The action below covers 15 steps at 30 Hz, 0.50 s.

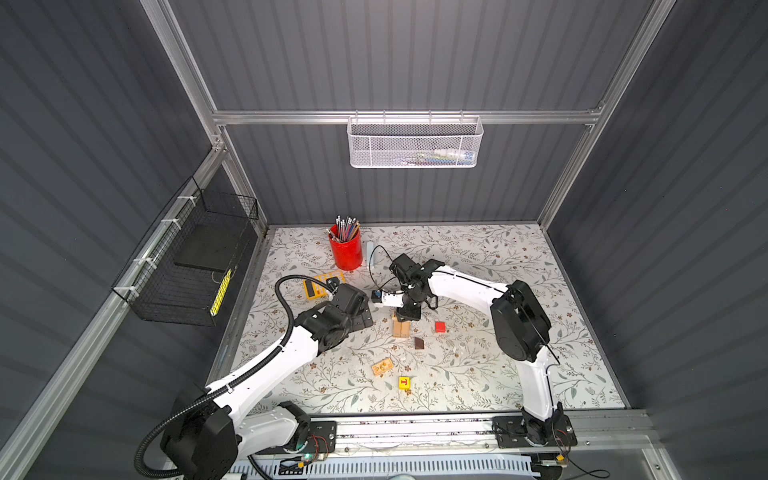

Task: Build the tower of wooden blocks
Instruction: 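Lower the ox picture tile against the block group and open the right gripper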

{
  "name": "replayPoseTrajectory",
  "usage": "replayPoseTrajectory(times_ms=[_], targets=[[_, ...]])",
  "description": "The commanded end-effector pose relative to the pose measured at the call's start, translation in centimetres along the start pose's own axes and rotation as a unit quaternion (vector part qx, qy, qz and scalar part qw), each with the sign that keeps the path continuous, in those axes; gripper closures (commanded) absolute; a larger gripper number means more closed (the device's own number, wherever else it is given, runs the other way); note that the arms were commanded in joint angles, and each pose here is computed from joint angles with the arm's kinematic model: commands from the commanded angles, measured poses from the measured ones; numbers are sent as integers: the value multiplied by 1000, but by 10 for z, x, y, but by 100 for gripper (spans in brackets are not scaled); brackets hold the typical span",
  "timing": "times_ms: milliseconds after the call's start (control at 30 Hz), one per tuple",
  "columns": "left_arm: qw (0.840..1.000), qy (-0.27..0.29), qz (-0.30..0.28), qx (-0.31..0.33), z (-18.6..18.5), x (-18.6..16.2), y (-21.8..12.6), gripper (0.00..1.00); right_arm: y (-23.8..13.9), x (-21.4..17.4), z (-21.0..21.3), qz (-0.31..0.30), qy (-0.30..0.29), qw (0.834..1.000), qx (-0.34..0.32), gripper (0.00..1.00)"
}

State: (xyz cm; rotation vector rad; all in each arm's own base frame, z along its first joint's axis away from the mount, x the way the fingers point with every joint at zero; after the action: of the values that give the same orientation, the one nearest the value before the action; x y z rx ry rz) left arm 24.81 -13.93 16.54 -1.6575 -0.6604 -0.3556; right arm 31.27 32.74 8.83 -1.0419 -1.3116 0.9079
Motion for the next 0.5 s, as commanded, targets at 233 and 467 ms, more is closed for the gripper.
replayPoseTrajectory(times_ms=[233, 467], targets=[[1000, -6, -6, 14, 6, 3, -5, 1, 7, -7, 9, 15, -2, 1000, 21, 64], [1000, -5, -10, 12, 5, 5, -6, 1, -14, 5, 8, -17, 5, 1000, 9, 51]])
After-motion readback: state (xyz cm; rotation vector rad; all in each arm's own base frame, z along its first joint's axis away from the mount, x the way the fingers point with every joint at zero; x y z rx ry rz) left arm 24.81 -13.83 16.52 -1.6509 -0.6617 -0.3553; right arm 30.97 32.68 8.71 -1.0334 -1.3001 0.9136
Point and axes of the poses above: each gripper's point midway between its finger pads, its own y axis out along the fingers, its own z axis along the line the jaws close on, x = y × z, the point moved 4 cm from there along -y, back along the fingers
